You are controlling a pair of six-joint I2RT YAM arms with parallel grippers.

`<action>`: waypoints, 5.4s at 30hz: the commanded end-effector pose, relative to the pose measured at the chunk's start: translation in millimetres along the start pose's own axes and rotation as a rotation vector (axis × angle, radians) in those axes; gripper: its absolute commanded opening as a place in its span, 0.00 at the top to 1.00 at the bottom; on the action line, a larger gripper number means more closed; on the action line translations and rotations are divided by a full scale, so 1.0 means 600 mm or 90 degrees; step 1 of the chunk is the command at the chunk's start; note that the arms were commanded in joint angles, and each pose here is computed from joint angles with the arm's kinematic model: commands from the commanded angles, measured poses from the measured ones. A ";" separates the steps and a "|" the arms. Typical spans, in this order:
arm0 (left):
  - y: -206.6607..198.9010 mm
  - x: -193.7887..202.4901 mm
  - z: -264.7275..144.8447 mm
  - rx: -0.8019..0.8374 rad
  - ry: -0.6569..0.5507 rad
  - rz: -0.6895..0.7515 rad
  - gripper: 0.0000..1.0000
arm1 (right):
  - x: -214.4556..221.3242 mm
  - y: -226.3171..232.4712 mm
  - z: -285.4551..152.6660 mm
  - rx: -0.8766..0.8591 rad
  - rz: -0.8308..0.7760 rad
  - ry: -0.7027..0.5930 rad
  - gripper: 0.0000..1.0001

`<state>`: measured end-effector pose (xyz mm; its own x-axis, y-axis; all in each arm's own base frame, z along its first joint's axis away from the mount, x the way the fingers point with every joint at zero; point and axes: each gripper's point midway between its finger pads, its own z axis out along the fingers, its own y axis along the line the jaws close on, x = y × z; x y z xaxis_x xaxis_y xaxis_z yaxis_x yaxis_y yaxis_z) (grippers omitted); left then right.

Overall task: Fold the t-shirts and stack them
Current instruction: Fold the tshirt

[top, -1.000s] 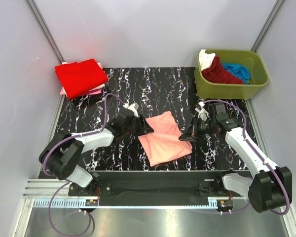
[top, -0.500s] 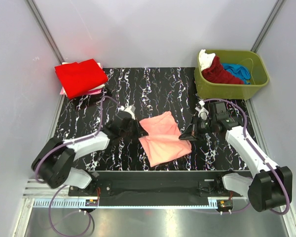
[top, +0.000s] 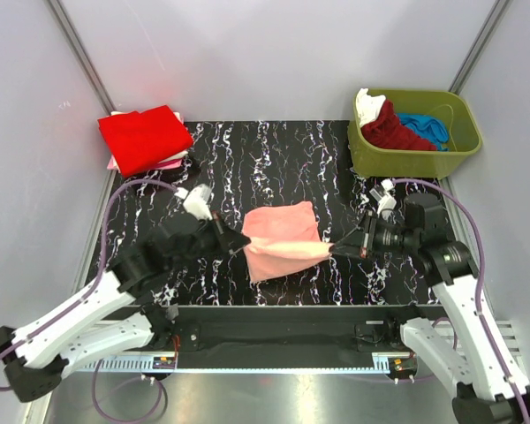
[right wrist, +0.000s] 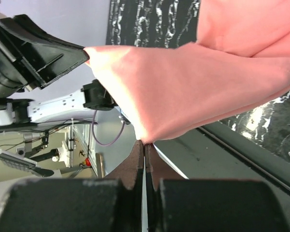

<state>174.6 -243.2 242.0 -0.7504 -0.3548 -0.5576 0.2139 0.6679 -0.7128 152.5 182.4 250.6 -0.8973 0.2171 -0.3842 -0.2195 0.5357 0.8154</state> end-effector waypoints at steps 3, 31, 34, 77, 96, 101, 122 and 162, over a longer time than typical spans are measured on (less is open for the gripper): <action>0.009 -0.007 -0.056 -0.035 -0.014 -0.030 1.00 | 0.026 0.037 -0.027 -0.047 -0.005 0.000 1.00; 0.036 -0.091 0.062 -0.121 0.049 0.029 1.00 | -0.130 -0.062 0.060 0.143 -0.005 -0.056 1.00; 0.049 -0.108 0.086 -0.130 0.066 0.037 1.00 | -0.151 -0.072 0.079 0.151 -0.007 -0.050 1.00; 0.207 -0.146 0.379 -0.121 0.258 0.005 1.00 | -0.207 -0.363 0.200 0.414 0.178 0.002 1.00; 0.205 -0.187 0.237 -0.113 0.169 -0.003 0.43 | -0.186 -0.393 0.131 0.551 0.158 -0.021 0.27; 0.215 -0.159 0.195 -0.065 0.117 -0.050 0.63 | -0.237 -0.292 0.089 0.481 0.098 -0.115 0.25; 0.272 0.016 0.213 -0.010 0.174 -0.152 1.00 | -0.192 -0.121 0.392 -0.022 0.029 0.153 1.00; 0.224 0.158 0.050 0.042 0.181 -0.086 1.00 | -0.173 -0.301 0.477 0.186 0.119 0.181 1.00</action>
<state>151.2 -215.5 80.8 -0.9245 -0.2223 -0.3097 0.1559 0.5210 -0.8392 388.7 292.9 22.3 -0.9890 0.1336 -0.0640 0.0527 0.7210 0.6910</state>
